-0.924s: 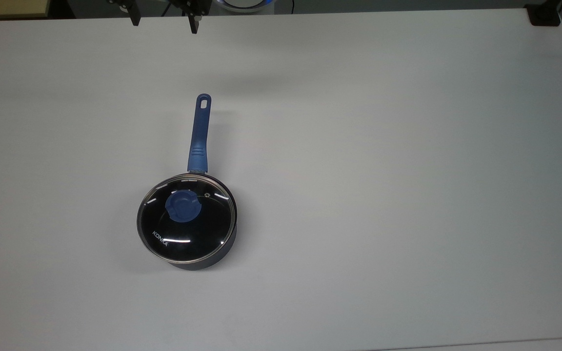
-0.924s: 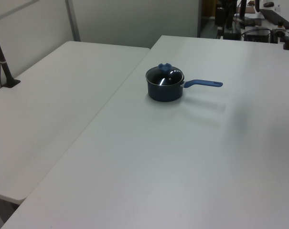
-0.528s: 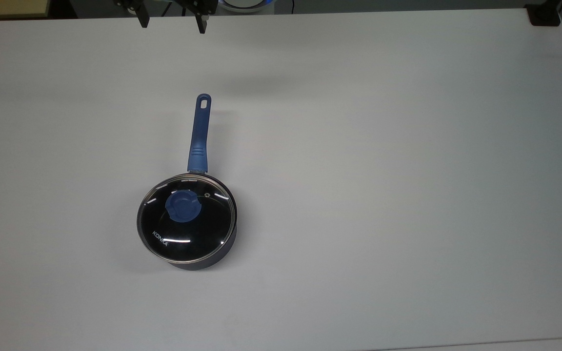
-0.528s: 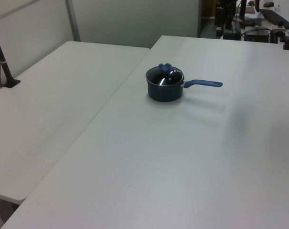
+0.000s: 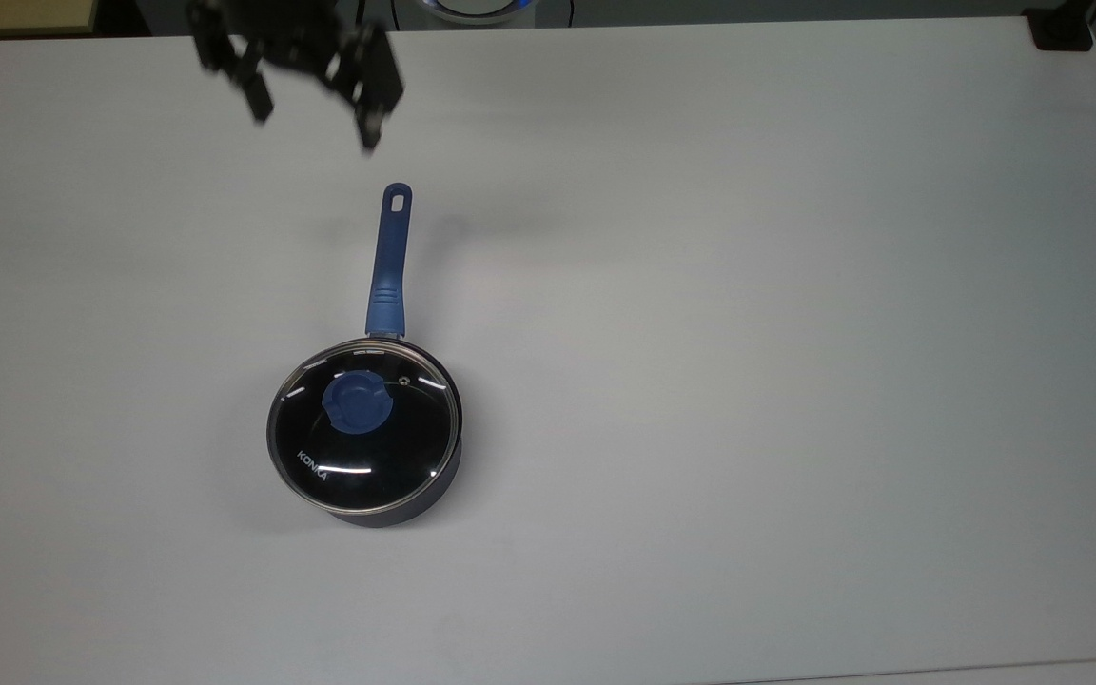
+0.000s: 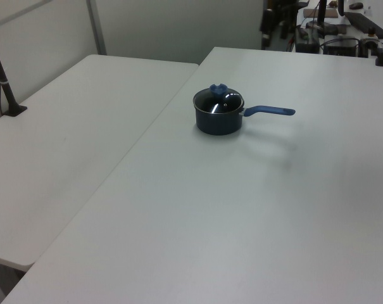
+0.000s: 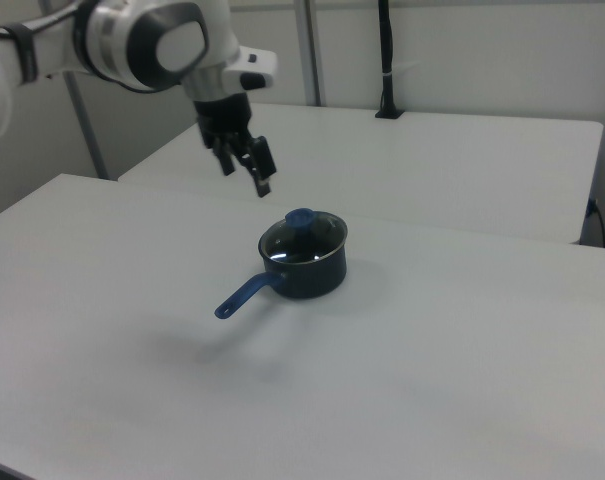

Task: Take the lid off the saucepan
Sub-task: 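Move the open gripper over the saucepan and lower it toward the blue lid knob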

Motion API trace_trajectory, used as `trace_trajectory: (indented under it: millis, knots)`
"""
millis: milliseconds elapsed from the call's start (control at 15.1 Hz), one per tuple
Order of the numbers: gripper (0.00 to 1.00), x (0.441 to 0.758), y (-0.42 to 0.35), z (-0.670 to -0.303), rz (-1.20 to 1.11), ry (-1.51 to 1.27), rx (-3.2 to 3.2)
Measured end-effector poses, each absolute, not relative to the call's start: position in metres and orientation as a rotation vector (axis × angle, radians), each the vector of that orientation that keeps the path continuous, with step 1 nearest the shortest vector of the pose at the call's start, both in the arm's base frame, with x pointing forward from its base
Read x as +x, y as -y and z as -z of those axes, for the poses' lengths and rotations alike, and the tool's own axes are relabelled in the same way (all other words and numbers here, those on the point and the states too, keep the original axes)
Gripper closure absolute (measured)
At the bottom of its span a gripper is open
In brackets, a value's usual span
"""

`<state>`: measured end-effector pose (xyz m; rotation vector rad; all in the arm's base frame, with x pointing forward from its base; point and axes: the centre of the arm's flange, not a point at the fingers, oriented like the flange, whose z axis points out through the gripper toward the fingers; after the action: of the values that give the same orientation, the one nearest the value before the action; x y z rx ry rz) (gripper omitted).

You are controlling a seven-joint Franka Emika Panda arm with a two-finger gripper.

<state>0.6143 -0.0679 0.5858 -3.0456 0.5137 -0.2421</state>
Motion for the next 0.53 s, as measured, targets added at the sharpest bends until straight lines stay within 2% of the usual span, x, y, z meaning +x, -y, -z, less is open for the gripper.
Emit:
trace_trajectory:
  millis: [132,330,528]
  knots:
    - [0.0,0.64,0.073,-0.564,0.335,-0.715,-2.983]
    - [0.0,0.659,0.082,-0.543,0.421,-0.916,-2.932]
    - [0.0,0.671,0.083,-0.514,0.384,-1.035,-2.9]
